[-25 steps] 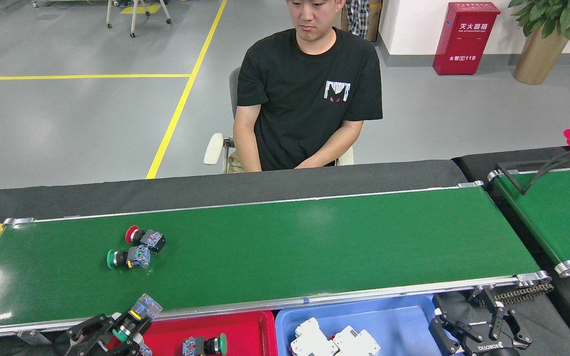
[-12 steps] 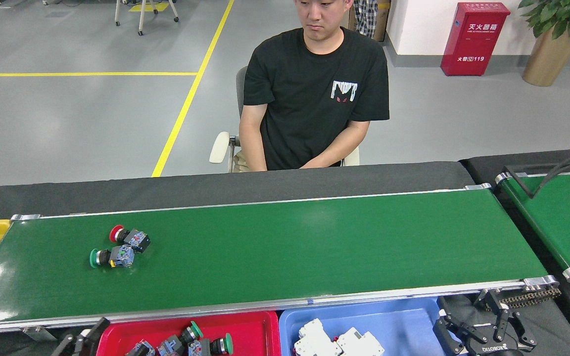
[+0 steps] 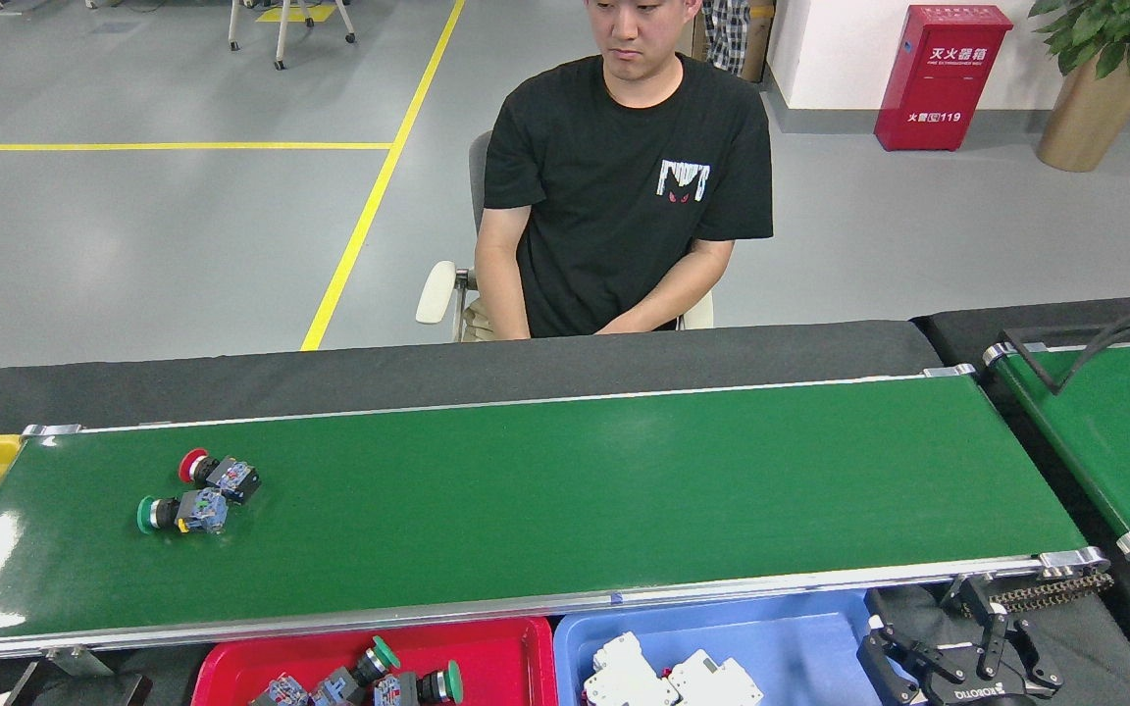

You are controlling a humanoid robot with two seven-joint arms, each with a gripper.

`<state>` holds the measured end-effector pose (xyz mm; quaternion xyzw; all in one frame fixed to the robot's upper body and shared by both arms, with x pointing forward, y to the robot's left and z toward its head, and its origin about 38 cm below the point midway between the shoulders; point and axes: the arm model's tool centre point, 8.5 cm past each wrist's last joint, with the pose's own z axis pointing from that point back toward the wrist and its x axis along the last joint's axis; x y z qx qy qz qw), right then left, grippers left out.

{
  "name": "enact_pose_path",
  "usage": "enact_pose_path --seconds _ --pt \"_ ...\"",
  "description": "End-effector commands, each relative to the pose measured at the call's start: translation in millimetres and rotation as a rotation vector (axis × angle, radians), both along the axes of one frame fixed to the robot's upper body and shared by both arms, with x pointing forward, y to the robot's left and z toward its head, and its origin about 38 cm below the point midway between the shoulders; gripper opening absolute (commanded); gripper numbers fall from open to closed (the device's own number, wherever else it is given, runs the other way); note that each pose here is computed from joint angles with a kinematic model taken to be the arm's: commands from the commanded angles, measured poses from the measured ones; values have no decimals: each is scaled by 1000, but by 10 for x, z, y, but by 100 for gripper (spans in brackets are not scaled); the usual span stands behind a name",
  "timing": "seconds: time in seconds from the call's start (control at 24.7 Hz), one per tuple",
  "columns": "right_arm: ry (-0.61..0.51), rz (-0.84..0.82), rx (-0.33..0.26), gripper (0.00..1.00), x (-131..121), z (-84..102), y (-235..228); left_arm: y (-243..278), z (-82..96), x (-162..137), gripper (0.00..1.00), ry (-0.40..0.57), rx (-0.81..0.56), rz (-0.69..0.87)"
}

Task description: Pick switch part from conveyor to tray

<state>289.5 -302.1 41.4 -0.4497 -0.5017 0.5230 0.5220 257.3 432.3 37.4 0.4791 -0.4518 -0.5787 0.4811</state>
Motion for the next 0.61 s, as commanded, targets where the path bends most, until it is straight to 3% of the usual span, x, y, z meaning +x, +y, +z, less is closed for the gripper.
enact_pose_path --seconds 0.0,0.2,0.44,0.57 --pt "-24 6 -4 100 22 68 0 132 62 166 100 48 29 59" --pt "-23 9 -5 100 22 66 7 408 142 595 100 89 27 118" --pt "-26 13 -10 100 28 74 3 650 181 803 100 109 16 150" --pt "-26 13 -10 100 32 74 2 556 118 882 100 131 12 121"
